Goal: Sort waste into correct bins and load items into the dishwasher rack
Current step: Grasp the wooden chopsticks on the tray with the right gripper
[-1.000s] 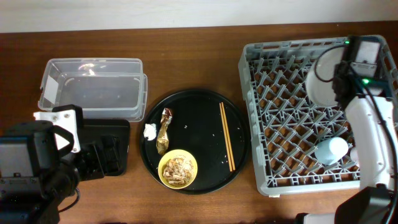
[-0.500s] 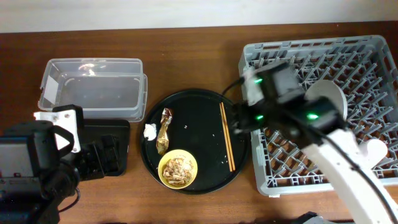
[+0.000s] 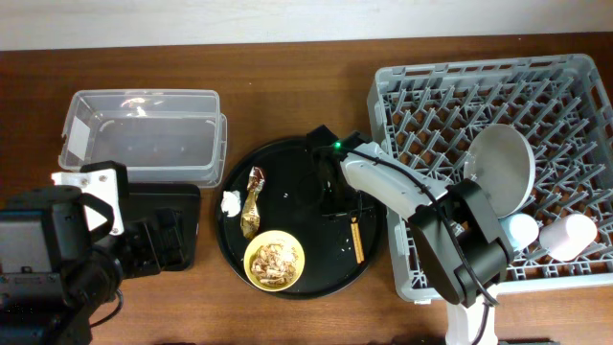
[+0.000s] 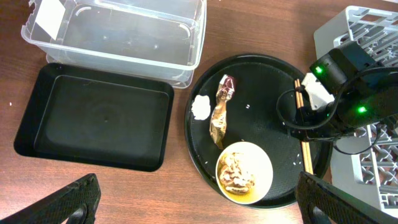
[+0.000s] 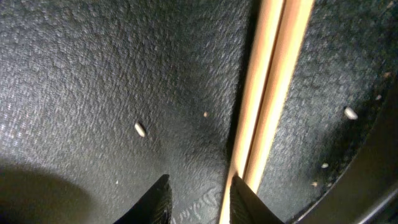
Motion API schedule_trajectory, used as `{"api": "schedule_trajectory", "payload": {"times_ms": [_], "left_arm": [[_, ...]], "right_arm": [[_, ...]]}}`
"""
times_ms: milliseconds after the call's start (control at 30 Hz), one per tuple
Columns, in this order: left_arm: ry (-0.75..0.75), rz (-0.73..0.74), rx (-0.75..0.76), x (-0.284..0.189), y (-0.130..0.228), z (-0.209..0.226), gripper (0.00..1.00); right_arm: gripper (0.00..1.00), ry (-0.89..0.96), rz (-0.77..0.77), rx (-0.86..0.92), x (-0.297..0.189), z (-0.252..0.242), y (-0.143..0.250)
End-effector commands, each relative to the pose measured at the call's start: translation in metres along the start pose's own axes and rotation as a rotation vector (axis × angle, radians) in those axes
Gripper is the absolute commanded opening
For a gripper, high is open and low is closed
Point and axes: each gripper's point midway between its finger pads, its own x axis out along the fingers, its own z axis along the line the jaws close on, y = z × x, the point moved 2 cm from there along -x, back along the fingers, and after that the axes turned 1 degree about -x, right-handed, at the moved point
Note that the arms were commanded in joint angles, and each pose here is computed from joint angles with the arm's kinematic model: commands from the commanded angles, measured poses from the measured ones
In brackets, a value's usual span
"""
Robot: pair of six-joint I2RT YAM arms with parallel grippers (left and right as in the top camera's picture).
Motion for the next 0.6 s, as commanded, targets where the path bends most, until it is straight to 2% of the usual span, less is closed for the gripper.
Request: {"api": "schedule_trajectory", "payload": {"times_ms": [0, 33, 100, 200, 300, 367, 400, 467, 567], "left_arm": [[-0.011, -0.008, -0.013, -0.001, -0.001, 0.002, 1.0], [-0.01, -0.008, -0.013, -0.001, -0.001, 0.002, 1.0], [-0.01, -0.008, -0.013, -0.001, -0.001, 0.002, 1.0], [-0.011, -0.008, -0.013, -0.001, -0.001, 0.002, 1.0], [-0.01, -0.008, -0.013, -0.001, -0.001, 0.002, 1.0], [-0.011, -0.008, -0.013, -0.001, -0.001, 0.002, 1.0], [-0.011, -0.008, -0.013, -0.001, -0.001, 0.002, 1.0], [-0.011, -0.008, -0.013, -0.001, -0.001, 0.002, 1.0], [-0.011, -0.008, -0.013, -0.001, -0.001, 0.002, 1.0]], "right_arm": [[0.33, 0.012, -0.082, -0.057, -0.022, -0.004, -0.006], [0.34, -0.008, -0.131, -0.055, -0.036, -0.003, -0.01], [0.37, -0.009, -0.133, -0.045, -0.036, -0.005, -0.011], [0.37, -0.005, -0.083, -0.054, -0.003, -0.004, -0.003], [0.25, -0.035, -0.073, -0.057, 0.011, -0.001, 0.002], [0.25, -0.061, -0.068, -0.034, 0.022, 0.002, 0.007], [0.22, -0.064, -0.056, -0.026, 0.029, 0.001, 0.012], [0.22, -0.074, -0.081, -0.038, 0.016, 0.003, 0.008], [0.23, -0.118, -0.183, -0.043, -0.034, 0.007, 0.001]]}}
